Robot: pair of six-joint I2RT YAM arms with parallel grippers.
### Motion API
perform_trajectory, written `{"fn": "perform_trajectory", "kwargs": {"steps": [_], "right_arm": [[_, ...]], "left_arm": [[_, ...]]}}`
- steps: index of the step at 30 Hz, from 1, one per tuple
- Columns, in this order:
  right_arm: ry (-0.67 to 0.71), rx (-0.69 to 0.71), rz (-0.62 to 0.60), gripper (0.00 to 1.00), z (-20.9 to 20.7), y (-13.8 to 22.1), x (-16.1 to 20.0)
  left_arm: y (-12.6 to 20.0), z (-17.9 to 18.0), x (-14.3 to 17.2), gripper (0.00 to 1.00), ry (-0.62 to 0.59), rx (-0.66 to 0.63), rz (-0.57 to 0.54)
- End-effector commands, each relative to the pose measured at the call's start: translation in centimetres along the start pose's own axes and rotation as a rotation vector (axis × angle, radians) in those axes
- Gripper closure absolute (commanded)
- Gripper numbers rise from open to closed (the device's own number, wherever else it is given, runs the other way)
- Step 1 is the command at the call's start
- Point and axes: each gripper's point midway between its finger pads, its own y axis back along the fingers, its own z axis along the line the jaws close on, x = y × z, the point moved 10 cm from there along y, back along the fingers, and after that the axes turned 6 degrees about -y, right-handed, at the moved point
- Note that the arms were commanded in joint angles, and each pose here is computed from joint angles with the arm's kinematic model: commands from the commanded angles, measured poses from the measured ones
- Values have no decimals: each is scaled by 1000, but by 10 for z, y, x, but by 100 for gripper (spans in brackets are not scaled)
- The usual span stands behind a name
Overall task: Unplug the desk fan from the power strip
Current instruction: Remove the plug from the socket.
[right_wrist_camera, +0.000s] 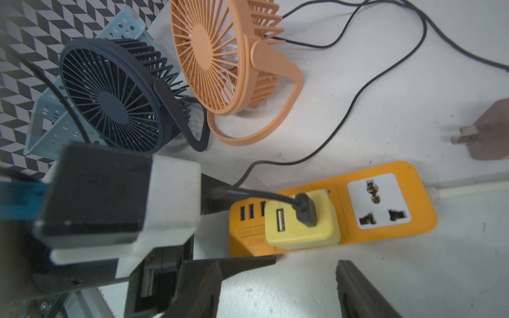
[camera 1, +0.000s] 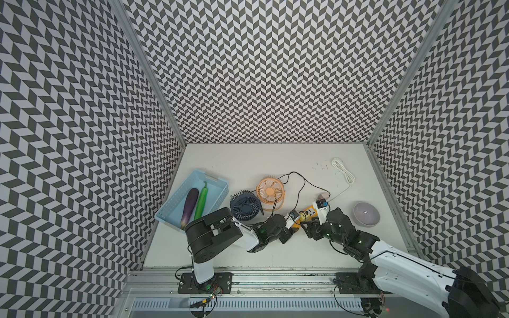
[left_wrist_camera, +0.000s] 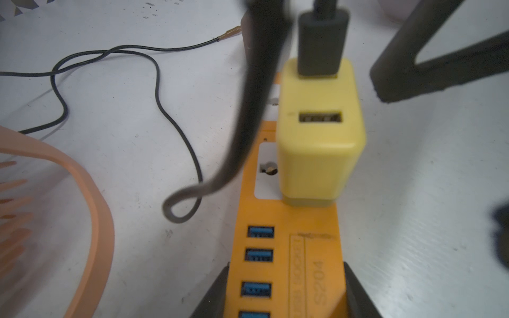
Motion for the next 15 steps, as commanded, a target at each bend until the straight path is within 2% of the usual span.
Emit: {"fn": "perform_trajectory", "kwargs": {"steps": [1, 15], "right_arm": [[38, 5, -131, 34, 7, -3, -19], [98, 40, -94, 45, 10, -22, -24]], "left_arm": [[3, -1, 3, 71, -2, 21, -1], [3, -1, 5, 71, 1, 21, 4]]}}
